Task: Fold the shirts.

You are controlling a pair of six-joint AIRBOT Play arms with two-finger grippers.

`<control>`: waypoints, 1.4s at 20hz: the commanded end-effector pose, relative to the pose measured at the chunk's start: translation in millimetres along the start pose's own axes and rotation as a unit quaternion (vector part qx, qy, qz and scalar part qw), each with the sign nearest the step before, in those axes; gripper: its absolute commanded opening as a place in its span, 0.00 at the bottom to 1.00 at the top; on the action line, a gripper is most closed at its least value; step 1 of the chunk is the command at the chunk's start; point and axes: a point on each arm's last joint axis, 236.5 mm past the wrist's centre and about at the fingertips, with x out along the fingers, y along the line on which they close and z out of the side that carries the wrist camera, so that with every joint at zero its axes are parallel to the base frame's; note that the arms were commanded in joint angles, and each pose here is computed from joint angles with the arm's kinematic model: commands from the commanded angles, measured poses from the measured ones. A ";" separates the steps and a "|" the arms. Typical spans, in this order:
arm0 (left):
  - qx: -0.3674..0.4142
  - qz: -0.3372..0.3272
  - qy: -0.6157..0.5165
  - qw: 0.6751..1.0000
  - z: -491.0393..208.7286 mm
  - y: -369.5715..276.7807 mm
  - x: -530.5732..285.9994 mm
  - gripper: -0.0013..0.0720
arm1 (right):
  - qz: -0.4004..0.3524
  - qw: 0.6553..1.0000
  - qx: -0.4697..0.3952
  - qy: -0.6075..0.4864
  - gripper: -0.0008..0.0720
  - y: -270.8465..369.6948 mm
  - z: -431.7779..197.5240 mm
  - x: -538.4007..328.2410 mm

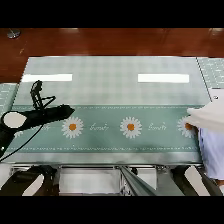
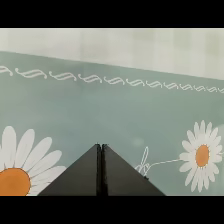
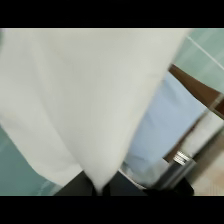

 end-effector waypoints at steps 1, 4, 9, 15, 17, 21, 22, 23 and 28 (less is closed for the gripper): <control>0.000 0.001 -0.006 1.000 2.5 0.5 0.1 0.04 | -0.111 0.987 0.104 0.047 0.08 -78.3 -63.6 43.8; 0.029 0.005 -0.007 1.000 3.8 3.2 -0.4 0.04 | -0.109 0.985 0.110 0.079 0.87 -76.7 -79.3 74.4; 0.007 0.028 -0.089 0.996 76.5 21.6 -38.1 0.04 | 0.008 0.999 -0.005 -0.053 0.58 6.7 41.4 24.7; 0.153 -0.045 -0.170 0.972 211.3 -110.4 -125.0 0.04 | 0.388 0.867 -0.270 -0.159 0.04 334.7 39.1 -102.9; 0.216 -0.029 -0.172 0.961 221.1 -141.0 -127.4 0.04 | 0.408 0.832 -0.350 -0.139 0.04 403.3 -25.1 -97.6; 0.220 0.062 -0.042 0.973 172.0 -94.7 -38.7 0.04 | 0.268 0.817 -0.503 -0.087 0.03 448.6 -115.1 7.8; 0.203 0.078 0.003 0.976 152.1 -72.4 -13.4 0.04 | 0.243 0.821 -0.513 -0.059 0.03 449.0 -130.6 38.5; 0.186 0.092 0.045 0.977 134.6 -48.7 7.1 0.04 | 0.225 0.824 -0.519 -0.034 0.03 445.1 -139.2 62.7; 0.127 0.125 0.110 0.978 119.3 7.1 30.9 0.04 | 0.155 0.869 -0.469 0.019 0.03 411.4 -120.7 108.8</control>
